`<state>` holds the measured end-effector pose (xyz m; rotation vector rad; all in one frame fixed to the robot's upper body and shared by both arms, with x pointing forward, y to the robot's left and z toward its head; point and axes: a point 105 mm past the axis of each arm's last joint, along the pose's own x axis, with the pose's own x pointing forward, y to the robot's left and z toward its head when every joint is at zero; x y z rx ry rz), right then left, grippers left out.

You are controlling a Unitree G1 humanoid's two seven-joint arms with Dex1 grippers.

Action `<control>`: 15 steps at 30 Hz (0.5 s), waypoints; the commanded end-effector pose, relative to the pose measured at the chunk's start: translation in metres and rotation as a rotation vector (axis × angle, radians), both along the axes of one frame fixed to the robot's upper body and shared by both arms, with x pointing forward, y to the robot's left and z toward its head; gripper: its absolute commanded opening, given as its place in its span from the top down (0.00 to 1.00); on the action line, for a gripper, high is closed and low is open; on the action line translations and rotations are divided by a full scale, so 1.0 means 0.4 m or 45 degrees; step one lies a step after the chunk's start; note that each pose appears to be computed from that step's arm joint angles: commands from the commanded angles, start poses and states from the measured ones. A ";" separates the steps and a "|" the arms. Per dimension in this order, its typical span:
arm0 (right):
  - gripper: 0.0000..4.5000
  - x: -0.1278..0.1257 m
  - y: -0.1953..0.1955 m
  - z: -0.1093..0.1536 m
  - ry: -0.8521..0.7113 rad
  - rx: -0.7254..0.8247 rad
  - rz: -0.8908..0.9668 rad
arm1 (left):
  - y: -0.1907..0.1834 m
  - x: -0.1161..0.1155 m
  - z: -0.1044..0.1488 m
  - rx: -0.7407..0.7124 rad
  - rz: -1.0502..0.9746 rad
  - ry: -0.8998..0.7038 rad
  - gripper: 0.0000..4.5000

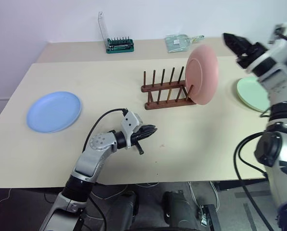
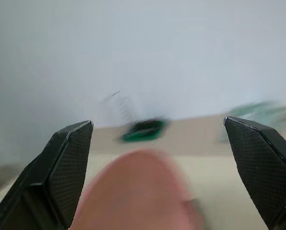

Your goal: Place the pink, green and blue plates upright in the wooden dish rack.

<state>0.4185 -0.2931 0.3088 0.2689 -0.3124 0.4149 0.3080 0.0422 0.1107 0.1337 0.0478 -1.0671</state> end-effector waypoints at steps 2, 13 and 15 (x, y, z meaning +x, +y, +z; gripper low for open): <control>0.01 -0.004 -0.056 -0.021 0.037 -0.244 -0.217 | -0.016 -0.011 0.029 -0.025 -0.048 -0.051 0.92; 0.01 -0.065 -0.002 -0.082 0.028 -0.393 0.034 | -0.025 -0.015 0.025 -0.031 -0.050 -0.046 0.92; 0.01 -0.091 0.006 -0.087 0.036 -0.414 0.120 | -0.024 -0.016 0.024 -0.031 -0.049 -0.043 0.92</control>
